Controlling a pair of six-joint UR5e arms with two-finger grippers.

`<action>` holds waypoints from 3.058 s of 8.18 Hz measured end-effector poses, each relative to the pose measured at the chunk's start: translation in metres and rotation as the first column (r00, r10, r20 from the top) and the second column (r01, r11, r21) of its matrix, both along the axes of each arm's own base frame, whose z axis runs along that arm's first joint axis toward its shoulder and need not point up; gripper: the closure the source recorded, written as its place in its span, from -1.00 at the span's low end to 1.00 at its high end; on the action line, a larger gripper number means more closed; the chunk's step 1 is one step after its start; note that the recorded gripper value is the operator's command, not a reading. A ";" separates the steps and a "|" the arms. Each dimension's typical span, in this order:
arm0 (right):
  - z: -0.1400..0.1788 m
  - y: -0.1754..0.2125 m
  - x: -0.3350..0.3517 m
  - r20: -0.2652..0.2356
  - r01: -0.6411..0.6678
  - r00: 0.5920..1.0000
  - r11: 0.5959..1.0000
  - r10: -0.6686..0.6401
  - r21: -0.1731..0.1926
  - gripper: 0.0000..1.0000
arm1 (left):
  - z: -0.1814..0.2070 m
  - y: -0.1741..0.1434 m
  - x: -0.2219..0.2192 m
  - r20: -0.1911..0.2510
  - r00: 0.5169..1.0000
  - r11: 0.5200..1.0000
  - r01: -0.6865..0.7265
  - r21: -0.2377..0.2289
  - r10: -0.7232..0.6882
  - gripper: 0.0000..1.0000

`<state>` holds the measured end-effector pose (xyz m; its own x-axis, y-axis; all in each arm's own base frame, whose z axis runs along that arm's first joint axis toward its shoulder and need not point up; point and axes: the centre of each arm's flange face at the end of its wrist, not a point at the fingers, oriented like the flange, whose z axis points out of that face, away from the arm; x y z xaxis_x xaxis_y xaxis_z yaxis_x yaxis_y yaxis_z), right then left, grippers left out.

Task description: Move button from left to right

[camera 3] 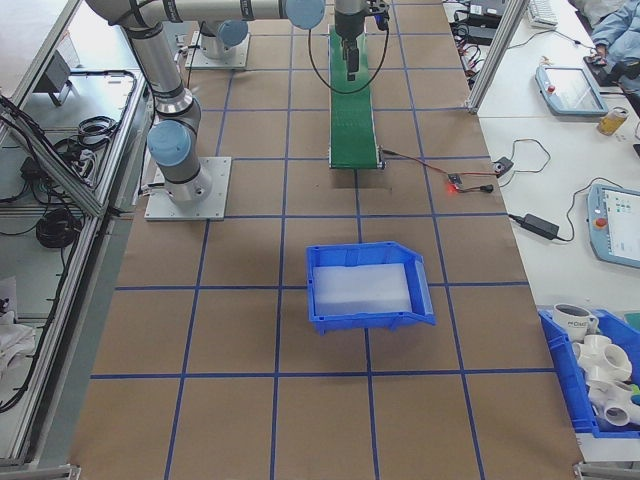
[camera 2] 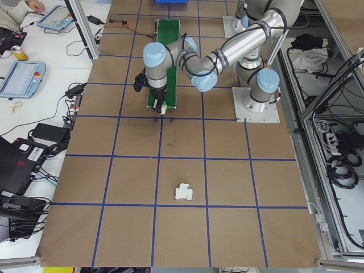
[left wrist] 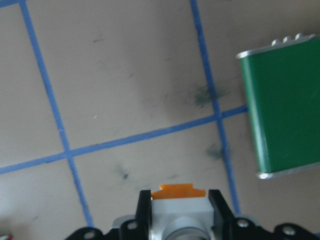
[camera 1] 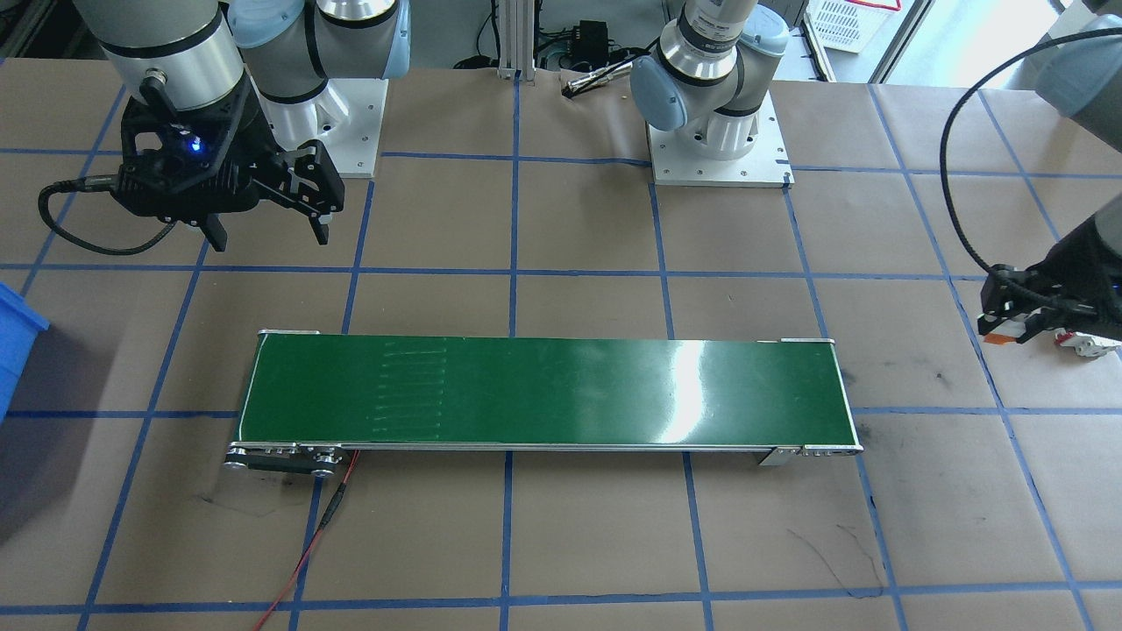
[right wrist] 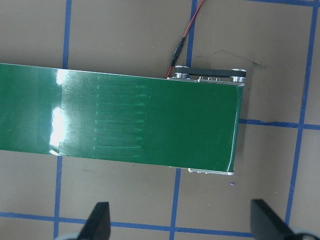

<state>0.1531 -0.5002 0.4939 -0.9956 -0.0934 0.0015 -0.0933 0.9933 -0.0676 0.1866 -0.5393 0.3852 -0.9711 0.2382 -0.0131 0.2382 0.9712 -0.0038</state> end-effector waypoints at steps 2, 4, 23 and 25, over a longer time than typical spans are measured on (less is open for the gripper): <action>0.000 0.000 0.000 0.000 0.005 1.000 1.000 -0.005 0.001 -1.00 | 0.004 -0.021 -0.084 -0.057 0.992 0.993 -0.114 -0.029 0.112 1.00; -0.001 0.000 0.000 -0.001 0.003 1.000 1.000 -0.003 0.003 -1.00 | -0.018 -0.036 -0.120 -0.109 0.976 0.981 -0.192 0.005 0.191 1.00; -0.103 -0.055 0.010 0.075 0.004 0.997 0.999 -0.007 0.043 -1.00 | 0.043 0.047 -0.262 -0.052 0.917 0.916 -0.391 0.086 0.396 -1.00; -0.137 -0.054 0.013 0.109 0.002 0.994 0.999 -0.006 0.043 -1.00 | 0.061 0.056 -0.257 -0.021 0.942 0.942 -0.334 0.045 0.335 -1.00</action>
<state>0.1663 -0.5544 0.3573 -0.9899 -0.0872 -0.1115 -0.0838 0.9959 -0.0349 -0.0707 -0.4836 0.4463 -0.9948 -0.1006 0.0179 -0.0999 0.9944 0.0353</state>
